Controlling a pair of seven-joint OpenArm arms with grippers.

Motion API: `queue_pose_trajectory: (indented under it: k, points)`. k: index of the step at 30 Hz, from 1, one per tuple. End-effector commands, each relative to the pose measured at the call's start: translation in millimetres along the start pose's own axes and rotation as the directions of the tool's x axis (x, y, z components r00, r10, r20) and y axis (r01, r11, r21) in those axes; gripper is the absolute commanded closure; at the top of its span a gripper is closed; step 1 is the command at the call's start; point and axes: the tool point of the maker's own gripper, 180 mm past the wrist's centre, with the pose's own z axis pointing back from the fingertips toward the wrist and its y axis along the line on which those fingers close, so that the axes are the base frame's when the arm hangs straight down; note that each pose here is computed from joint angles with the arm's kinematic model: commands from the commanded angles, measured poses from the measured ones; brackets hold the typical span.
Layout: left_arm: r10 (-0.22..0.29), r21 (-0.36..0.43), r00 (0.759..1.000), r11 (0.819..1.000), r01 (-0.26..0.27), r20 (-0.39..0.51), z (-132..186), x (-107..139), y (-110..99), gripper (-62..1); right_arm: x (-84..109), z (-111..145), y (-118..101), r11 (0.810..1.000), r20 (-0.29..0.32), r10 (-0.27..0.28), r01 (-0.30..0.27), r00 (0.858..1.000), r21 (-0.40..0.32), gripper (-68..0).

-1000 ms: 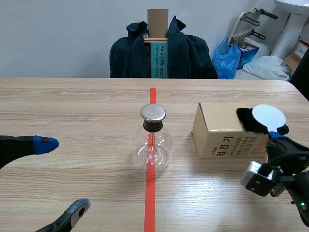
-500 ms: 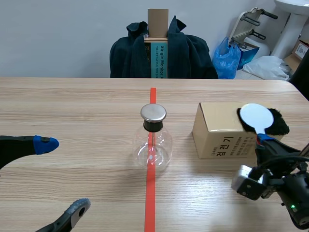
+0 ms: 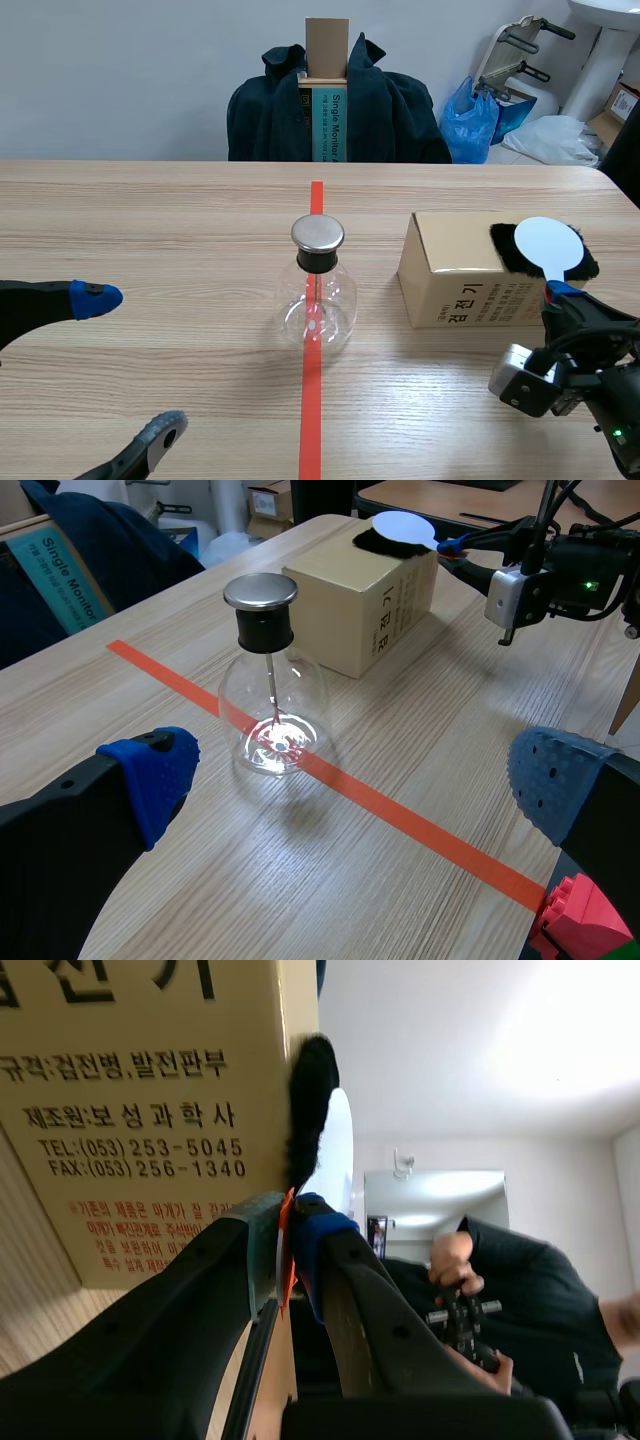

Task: Do the electroscope experiment.
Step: 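Rub the plate on the fur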

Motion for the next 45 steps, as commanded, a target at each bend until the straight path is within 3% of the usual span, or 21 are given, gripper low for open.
queue_pose_trajectory:
  k: [1, 7, 11, 17, 21, 25, 33, 40, 45]
  points:
    - [0.007, 0.002, 1.0, 1.0, -0.007, 0.027, -1.7, 5.7, -0.7, -62.3, 5.3, 1.2, -1.3, 1.0, 0.049, 0.013, -0.013, 0.999, 0.004, -0.8]
    - [0.007, 0.002, 1.0, 1.0, -0.007, 0.027, -1.7, 5.6, -0.7, -62.3, 9.1, 1.5, -2.7, 1.0, 0.073, 0.02, -0.02, 0.997, -0.003, -0.8]
    - [0.007, 0.002, 1.0, 1.0, -0.007, 0.027, -1.7, 5.6, -0.7, -62.3, 6.3, -0.1, -16.2, 0.997, 0.066, 0.056, -0.052, 0.996, -0.062, -0.8]
    - [0.007, 0.002, 1.0, 1.0, -0.007, 0.027, -1.7, 5.6, -0.7, -62.3, -8.8, -8.3, -62.2, 0.974, 0.007, 0.089, -0.086, 0.996, -0.209, -0.8]
    - [0.007, 0.002, 1.0, 1.0, -0.007, 0.027, -1.7, 5.6, -0.7, -62.3, -21.4, -14.2, -107.4, 0.939, -0.055, 0.108, -0.12, 0.993, -0.322, -0.8]
    - [0.007, 0.002, 1.0, 1.0, -0.007, 0.027, -1.7, 5.6, -0.7, -62.3, -29.0, -14.6, -161.3, 0.879, -0.11, 0.136, -0.171, 0.985, -0.445, -0.8]
    - [0.007, 0.002, 1.0, 1.0, -0.007, 0.027, -1.7, 5.6, -0.7, -62.3, -23.2, 4.9, -257.3, 0.718, -0.162, 0.177, -0.24, 0.971, -0.654, -0.8]
    - [0.007, 0.002, 1.0, 1.0, -0.007, 0.027, -1.7, 5.6, -0.7, -62.3, -8.6, 31.4, -318.7, 0.572, -0.162, 0.17, -0.231, 0.972, -0.787, -0.8]
    - [0.007, 0.002, 1.0, 1.0, -0.007, 0.027, -1.7, 5.6, -0.7, -62.3, 2.1, 45.6, -344.2, 0.499, -0.146, 0.164, -0.209, 0.976, -0.841, -0.8]
